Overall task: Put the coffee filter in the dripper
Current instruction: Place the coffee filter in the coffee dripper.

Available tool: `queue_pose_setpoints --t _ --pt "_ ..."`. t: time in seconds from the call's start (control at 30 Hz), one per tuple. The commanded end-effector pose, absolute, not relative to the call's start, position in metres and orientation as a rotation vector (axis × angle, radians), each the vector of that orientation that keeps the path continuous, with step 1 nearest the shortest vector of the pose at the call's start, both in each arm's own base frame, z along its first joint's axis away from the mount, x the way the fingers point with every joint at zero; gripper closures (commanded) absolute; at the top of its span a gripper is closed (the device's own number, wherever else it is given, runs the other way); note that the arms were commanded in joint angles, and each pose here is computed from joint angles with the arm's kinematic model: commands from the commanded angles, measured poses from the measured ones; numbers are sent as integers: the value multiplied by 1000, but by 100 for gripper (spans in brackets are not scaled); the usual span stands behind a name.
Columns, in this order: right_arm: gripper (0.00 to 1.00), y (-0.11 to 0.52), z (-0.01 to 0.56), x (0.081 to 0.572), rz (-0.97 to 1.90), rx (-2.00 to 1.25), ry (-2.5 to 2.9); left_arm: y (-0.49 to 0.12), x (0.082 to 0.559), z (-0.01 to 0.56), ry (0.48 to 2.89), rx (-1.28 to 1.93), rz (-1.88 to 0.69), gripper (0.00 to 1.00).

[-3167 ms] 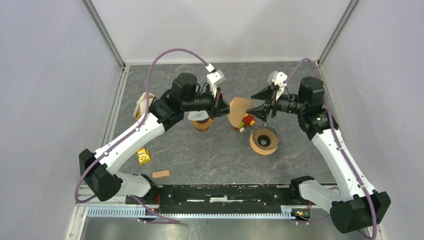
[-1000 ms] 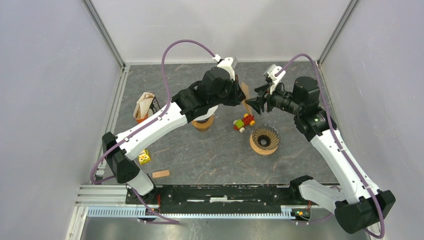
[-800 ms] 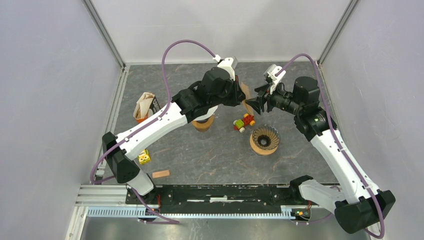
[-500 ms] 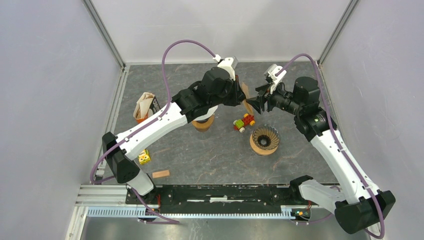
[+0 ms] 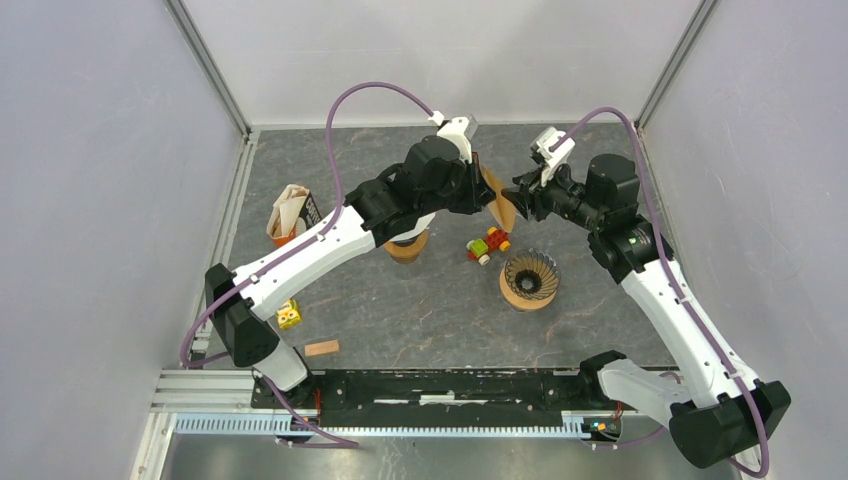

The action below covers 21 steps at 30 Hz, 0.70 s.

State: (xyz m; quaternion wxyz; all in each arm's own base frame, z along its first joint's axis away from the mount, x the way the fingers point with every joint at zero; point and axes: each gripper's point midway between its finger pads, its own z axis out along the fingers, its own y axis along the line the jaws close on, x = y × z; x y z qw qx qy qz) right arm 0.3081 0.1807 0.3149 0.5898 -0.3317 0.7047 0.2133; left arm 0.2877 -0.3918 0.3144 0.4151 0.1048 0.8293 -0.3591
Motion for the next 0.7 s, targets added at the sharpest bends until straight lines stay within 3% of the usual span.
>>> queue_pose_setpoints --t 0.0,0.27,0.67 --pt "63 180 322 306 490 -778 1603 -396 280 344 2004 259 -1000 98" --pt "100 160 325 314 370 -712 1628 -391 284 340 1968 328 -930 98" --pt "100 145 325 323 275 -638 1666 -390 300 319 2012 298 -803 98"
